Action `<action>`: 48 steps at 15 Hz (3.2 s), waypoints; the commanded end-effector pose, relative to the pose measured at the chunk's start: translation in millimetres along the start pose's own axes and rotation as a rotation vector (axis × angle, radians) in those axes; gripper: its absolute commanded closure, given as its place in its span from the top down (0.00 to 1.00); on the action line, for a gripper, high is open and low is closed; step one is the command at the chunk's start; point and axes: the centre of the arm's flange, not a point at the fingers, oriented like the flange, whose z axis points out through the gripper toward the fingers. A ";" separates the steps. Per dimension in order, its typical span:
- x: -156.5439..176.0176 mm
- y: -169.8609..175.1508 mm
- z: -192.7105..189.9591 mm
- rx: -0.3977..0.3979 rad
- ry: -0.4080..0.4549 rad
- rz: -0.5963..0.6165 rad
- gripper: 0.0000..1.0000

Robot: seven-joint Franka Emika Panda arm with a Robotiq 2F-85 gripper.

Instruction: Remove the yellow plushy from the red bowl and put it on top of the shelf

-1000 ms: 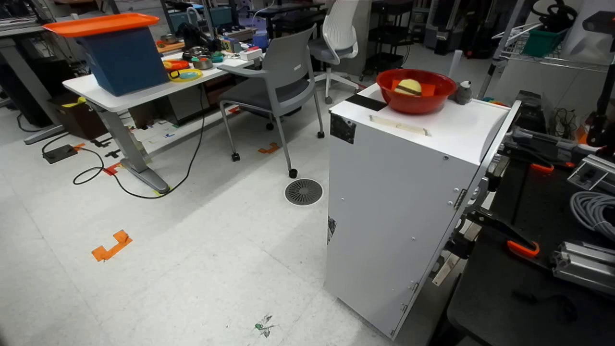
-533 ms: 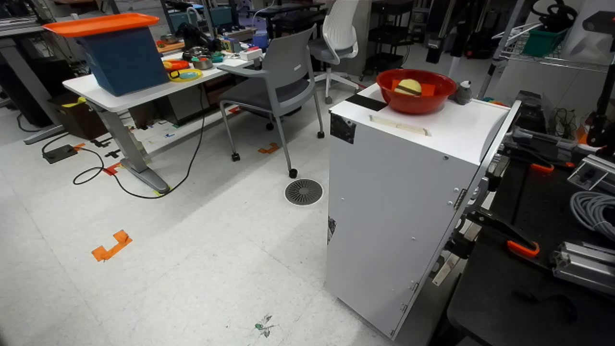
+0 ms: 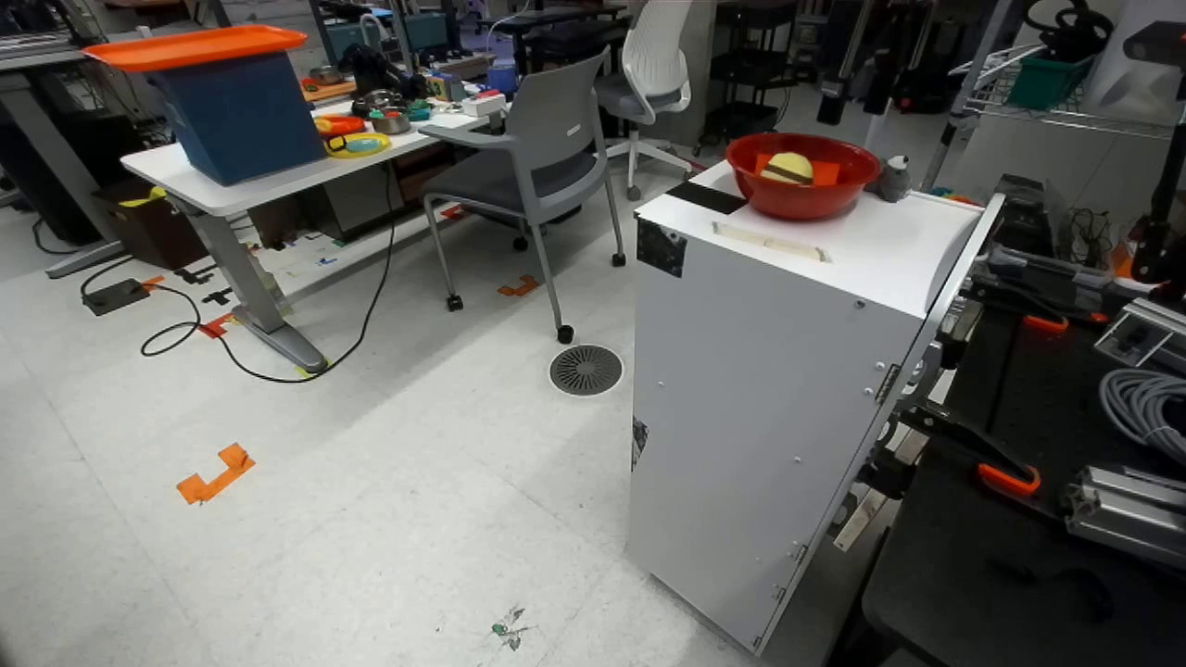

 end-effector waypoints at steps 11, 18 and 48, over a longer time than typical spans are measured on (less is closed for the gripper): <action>-1.6 -21.2 -5.6 0.033 0.054 -0.054 1.00; -2.3 -31.6 -5.1 0.070 0.081 -0.089 1.00; 10.4 -17.8 31.2 0.125 -0.013 0.014 1.00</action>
